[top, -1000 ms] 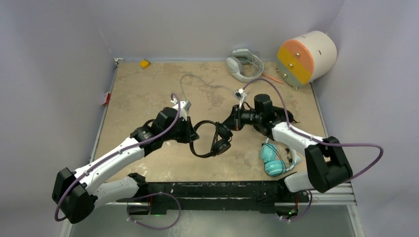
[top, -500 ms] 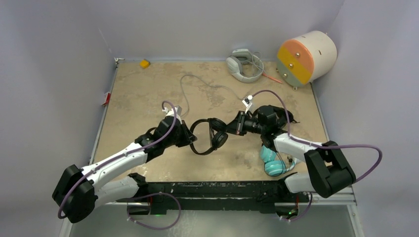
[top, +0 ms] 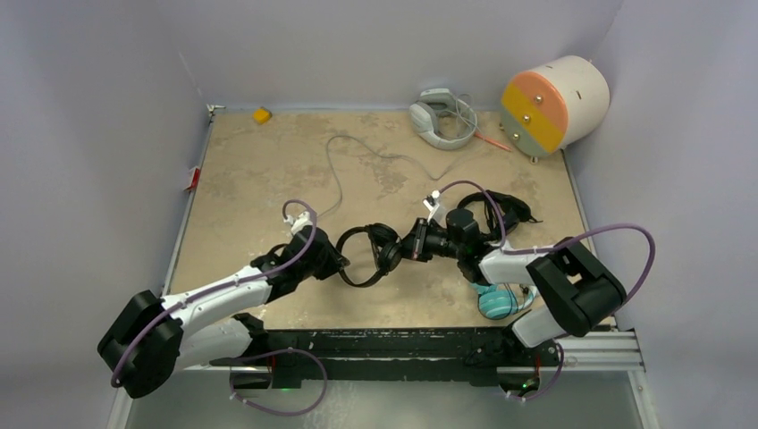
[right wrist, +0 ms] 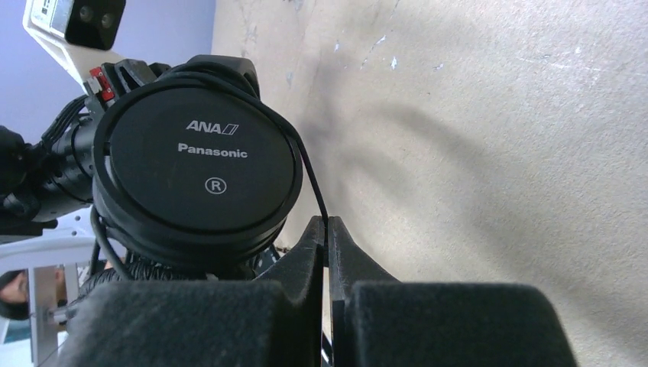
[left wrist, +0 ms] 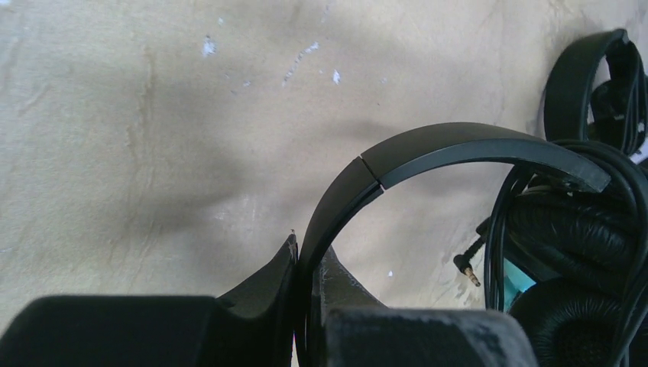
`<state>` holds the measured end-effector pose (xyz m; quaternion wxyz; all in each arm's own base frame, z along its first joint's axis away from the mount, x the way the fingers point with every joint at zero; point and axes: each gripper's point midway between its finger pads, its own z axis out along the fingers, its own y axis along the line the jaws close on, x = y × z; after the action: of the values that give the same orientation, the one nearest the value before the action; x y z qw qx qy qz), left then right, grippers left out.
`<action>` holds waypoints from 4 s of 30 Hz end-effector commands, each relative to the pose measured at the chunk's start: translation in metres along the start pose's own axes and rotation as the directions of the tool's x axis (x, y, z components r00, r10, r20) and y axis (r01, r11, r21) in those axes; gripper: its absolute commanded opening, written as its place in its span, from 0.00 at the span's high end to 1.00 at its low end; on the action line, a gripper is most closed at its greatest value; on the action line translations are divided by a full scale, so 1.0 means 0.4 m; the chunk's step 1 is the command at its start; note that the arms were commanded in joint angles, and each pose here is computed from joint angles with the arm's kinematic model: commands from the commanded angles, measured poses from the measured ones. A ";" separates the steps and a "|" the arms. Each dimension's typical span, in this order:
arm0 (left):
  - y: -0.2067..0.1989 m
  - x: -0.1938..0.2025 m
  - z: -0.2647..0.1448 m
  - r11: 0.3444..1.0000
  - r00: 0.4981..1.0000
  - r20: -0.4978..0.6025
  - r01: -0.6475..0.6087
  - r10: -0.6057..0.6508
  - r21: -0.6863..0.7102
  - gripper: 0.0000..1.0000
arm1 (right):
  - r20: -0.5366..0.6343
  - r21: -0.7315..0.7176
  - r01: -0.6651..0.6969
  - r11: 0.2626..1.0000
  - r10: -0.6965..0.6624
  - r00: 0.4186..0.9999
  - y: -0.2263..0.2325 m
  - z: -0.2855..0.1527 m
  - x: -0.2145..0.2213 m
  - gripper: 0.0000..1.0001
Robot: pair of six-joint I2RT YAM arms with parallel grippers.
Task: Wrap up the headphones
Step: Place the headphones at the center of the board, then reset both arms
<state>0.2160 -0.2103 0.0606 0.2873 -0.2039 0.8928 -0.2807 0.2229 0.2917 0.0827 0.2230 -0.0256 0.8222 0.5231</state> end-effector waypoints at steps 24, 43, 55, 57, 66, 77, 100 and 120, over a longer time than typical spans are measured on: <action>0.165 -0.068 0.141 0.800 0.964 -0.051 -0.245 0.261 -0.547 1.00 | -0.054 0.167 -0.131 0.977 0.142 0.988 -0.119 0.032 0.094 0.98; 0.212 -0.055 0.203 0.641 0.869 -0.267 -0.488 0.416 -0.592 0.80 | 0.031 0.416 0.202 0.887 -0.236 0.971 -0.059 -0.132 -0.051 0.53; -0.021 -0.130 0.072 0.797 0.872 -0.145 -0.487 0.467 -0.358 0.29 | -0.037 0.416 0.441 0.795 -0.470 0.882 0.053 -0.154 -0.174 0.38; -0.045 -0.142 0.039 0.818 0.879 -0.113 -0.473 0.464 -0.328 0.29 | -0.051 0.424 0.465 0.777 -0.492 0.869 0.064 -0.145 -0.199 0.34; -0.061 -0.162 -0.073 0.895 0.901 0.081 -0.408 0.427 -0.179 0.29 | 0.052 0.505 0.482 0.717 -0.582 0.811 0.093 -0.203 -0.266 0.17; -0.097 -0.216 -0.184 0.880 0.810 0.411 -0.473 0.418 0.038 0.04 | 0.218 0.736 0.393 0.551 -0.743 0.633 0.019 -0.394 -0.303 0.11; -0.038 -0.385 -0.239 0.848 0.568 0.645 -0.454 0.511 -0.272 0.00 | 0.604 0.778 -0.382 0.499 -0.428 0.673 -0.315 -0.749 -0.405 0.05; 0.189 -0.562 -0.186 0.729 0.397 0.612 -0.334 0.684 -0.598 0.00 | 0.283 0.853 0.236 0.465 -0.794 0.538 -0.339 -0.606 -0.418 0.01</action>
<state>0.3060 -0.0096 0.1440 0.6594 -0.0788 0.7362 0.1307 0.3055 -0.0319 0.0935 0.5864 0.0651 0.8074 -0.0089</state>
